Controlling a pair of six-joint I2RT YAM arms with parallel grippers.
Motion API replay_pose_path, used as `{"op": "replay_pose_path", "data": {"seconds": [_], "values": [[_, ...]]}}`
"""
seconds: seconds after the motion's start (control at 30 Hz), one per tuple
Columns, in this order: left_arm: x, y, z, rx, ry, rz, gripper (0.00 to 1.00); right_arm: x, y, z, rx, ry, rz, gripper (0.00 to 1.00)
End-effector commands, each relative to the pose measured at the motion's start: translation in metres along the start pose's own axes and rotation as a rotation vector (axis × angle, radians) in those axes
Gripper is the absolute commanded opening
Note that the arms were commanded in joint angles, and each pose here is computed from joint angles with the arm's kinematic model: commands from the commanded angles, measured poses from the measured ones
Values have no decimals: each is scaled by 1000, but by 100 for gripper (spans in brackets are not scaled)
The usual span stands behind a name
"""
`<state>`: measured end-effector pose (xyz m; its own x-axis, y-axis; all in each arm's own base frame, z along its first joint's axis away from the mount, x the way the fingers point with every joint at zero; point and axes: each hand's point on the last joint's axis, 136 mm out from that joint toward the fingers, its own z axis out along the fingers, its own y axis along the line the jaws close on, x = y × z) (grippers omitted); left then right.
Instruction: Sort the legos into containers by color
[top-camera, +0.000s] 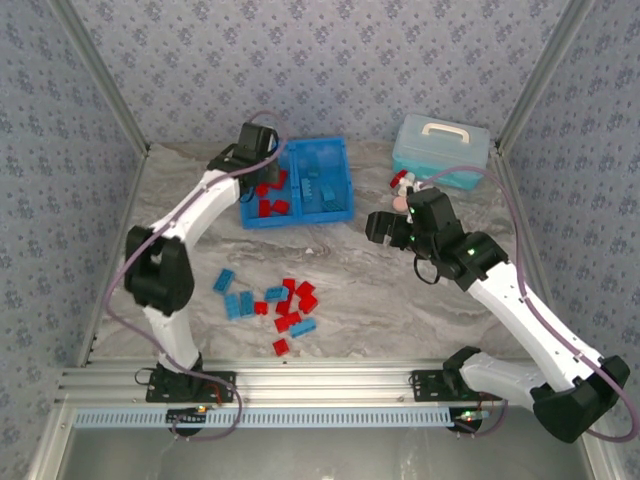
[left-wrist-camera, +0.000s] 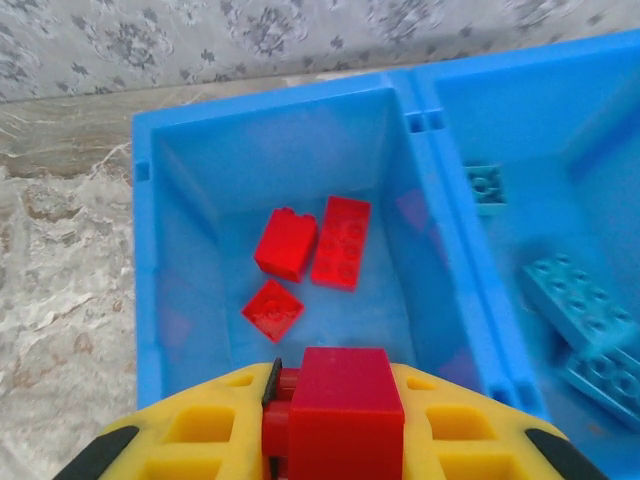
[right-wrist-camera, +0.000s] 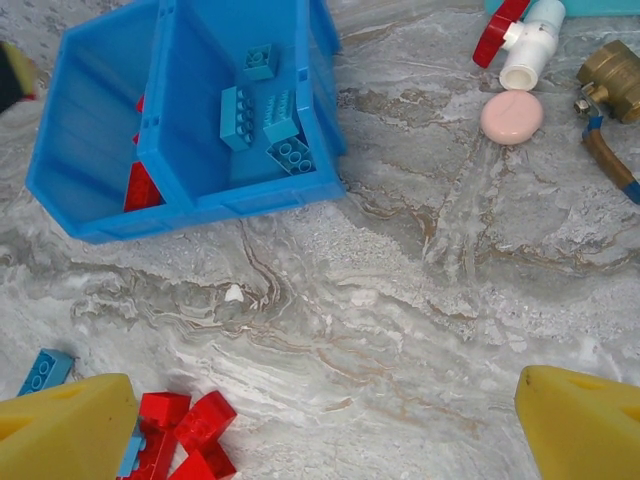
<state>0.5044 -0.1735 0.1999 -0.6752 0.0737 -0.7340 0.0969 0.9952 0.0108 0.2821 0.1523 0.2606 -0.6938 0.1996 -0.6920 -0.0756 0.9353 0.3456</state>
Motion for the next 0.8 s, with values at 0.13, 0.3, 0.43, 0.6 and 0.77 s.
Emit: {"op": "replay_pose_path", "data": {"seconds": [0.13, 0.3, 0.43, 0.6, 0.77], "values": [[18, 9, 55, -23, 132, 10, 26, 6, -8, -13, 4, -11, 36, 100], [18, 0, 54, 22, 130, -29, 41, 8, -4, -7, 1, 9, 21, 100], [9, -2, 29, 50, 77, -47, 46, 15, -2, 0, 11, 38, -13, 100], [-1, 0, -35, 108, -26, -85, 47, 34, 7, 16, 14, 106, -141, 100], [8, -6, -106, 235, -108, -36, 54, 84, 47, 41, -83, 273, -390, 100]]}}
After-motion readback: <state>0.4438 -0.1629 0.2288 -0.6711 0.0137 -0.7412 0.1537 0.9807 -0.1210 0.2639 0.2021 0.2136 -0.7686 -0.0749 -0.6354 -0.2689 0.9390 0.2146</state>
